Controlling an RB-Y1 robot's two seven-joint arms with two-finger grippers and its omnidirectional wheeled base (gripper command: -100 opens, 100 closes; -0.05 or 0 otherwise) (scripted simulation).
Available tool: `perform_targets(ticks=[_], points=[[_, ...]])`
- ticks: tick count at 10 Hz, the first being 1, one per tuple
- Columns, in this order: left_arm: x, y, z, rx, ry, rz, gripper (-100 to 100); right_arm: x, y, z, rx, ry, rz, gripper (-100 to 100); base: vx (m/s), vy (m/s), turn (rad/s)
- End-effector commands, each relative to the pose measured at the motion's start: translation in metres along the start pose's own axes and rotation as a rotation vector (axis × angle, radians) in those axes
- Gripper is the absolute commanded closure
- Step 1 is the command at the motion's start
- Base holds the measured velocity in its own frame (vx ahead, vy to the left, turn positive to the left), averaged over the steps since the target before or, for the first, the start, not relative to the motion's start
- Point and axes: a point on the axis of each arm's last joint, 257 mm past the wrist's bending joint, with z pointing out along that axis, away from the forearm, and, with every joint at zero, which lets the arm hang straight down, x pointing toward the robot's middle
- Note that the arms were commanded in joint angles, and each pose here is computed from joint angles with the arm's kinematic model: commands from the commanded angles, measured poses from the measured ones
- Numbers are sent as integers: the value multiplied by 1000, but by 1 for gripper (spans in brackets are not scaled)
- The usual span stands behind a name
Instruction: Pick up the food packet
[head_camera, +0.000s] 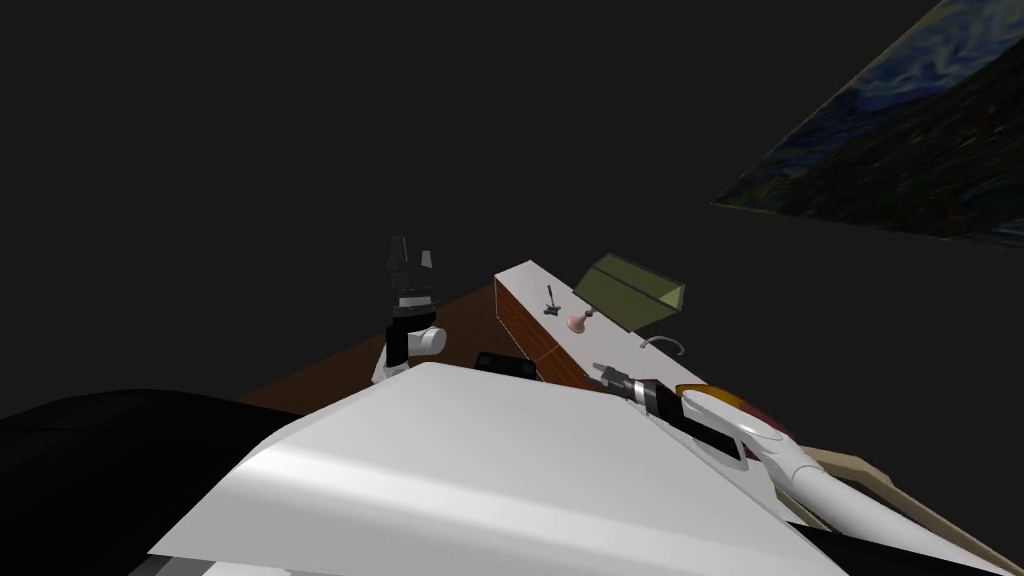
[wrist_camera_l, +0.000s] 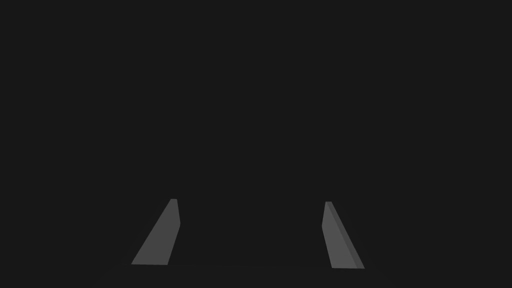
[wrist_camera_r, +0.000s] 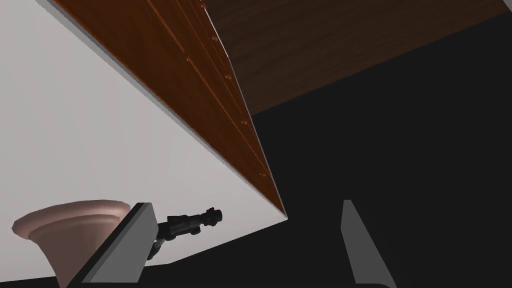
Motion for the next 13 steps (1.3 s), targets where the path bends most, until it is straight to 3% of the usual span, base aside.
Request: perform_targets(ticks=[1, 2, 4, 5, 7, 8, 10, 11, 12, 13], points=[[0, 0, 0, 0, 0, 0, 0, 22, -23, -22, 45, 81, -21, -100, 6, -12, 156], [0, 0, 0, 0, 0, 0, 0, 23, -24, -23, 47, 83, -21, -100, 6, -16, 76], [0, 0, 0, 0, 0, 0, 0, 53, -54, -59, 112, 197, -48, -100, 3, -17, 156], [0, 0, 0, 0, 0, 0, 0, 53, -59, -65, 122, 210, -56, -100, -1, -17, 99], [0, 0, 0, 0, 0, 0, 0, 75, -85, -104, 183, 313, -83, -100, -6, -14, 157], [0, 0, 0, 0, 0, 0, 0, 74, -87, -108, 188, 320, -88, -100, -4, -17, 50], [0, 0, 0, 0, 0, 0, 0, 88, -109, -147, 240, 414, -115, -100, -6, -18, 93], [0, 0, 0, 0, 0, 0, 0, 88, -109, -147, 240, 414, -115, -100, -8, -23, 50], [0, 0, 0, 0, 0, 0, 0, 94, -116, -164, 260, 454, -124, -100, -13, -15, 64], [0, 0, 0, 0, 0, 0, 0, 94, -116, -164, 260, 454, -124, -100, -12, -15, 24]])
